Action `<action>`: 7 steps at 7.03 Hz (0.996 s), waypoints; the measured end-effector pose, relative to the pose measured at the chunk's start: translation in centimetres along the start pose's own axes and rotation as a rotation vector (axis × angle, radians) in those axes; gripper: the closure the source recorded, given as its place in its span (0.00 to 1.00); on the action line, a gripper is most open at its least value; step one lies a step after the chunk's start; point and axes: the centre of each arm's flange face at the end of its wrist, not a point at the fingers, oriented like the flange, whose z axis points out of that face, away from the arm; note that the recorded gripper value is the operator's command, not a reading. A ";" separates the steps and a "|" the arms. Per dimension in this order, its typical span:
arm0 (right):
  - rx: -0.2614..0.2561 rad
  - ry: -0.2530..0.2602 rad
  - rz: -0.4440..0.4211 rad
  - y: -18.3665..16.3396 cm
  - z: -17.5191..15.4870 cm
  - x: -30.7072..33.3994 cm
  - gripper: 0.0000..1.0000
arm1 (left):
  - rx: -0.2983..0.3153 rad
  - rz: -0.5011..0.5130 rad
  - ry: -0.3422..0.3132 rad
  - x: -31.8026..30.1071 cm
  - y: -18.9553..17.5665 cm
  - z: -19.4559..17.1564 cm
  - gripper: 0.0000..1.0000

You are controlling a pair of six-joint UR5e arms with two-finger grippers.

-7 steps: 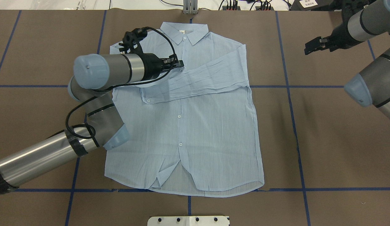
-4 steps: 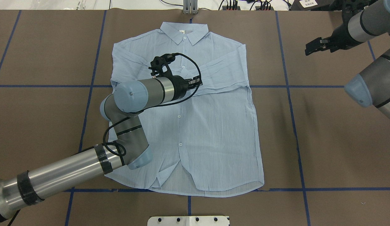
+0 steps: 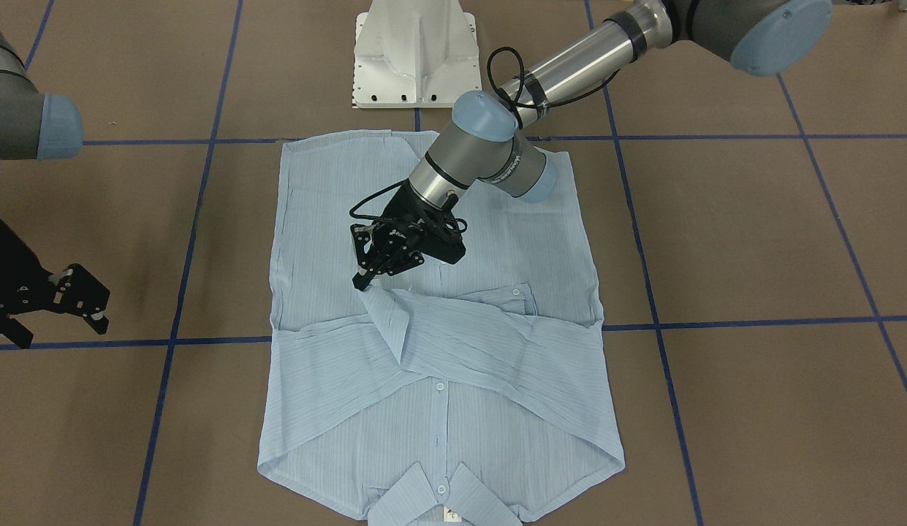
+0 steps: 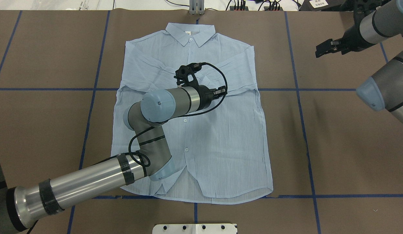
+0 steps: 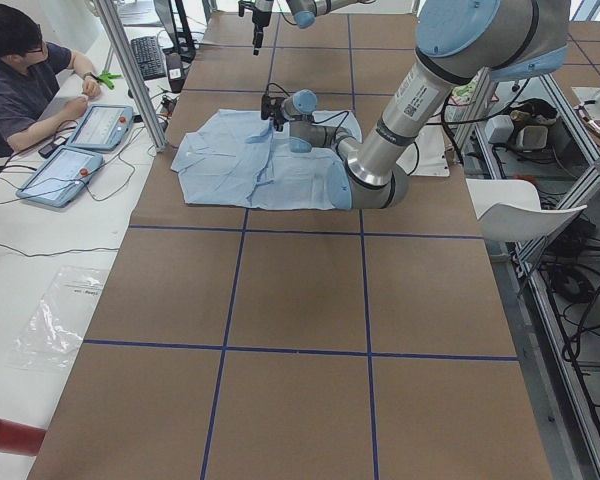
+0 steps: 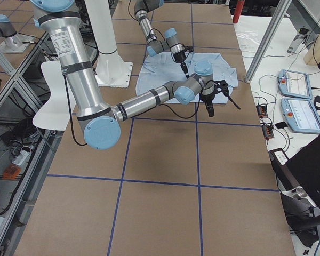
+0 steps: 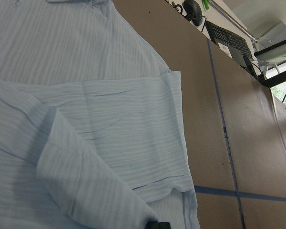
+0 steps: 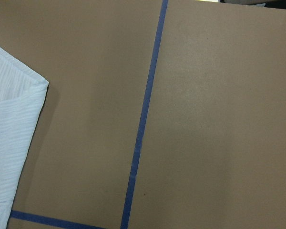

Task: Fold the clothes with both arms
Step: 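Carry the sleeve with the left gripper across the chest over the first sleeve, then release the sleeve with the left gripper while both grippers move to the hem corners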

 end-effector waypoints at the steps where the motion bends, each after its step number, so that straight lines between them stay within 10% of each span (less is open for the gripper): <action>1: 0.001 -0.001 -0.001 0.0 -0.1 -0.1 0.00 | -0.006 0.038 -0.009 0.4 0.3 0.1 0.00; 5: 0.030 -0.061 0.062 3.3 -0.9 -8.1 0.00 | -0.131 0.278 -0.271 -0.5 0.3 -4.0 0.00; 7: 0.061 -0.085 0.136 10.8 -0.8 -16.0 0.00 | -0.135 0.323 -0.267 -3.0 -0.1 -11.8 0.00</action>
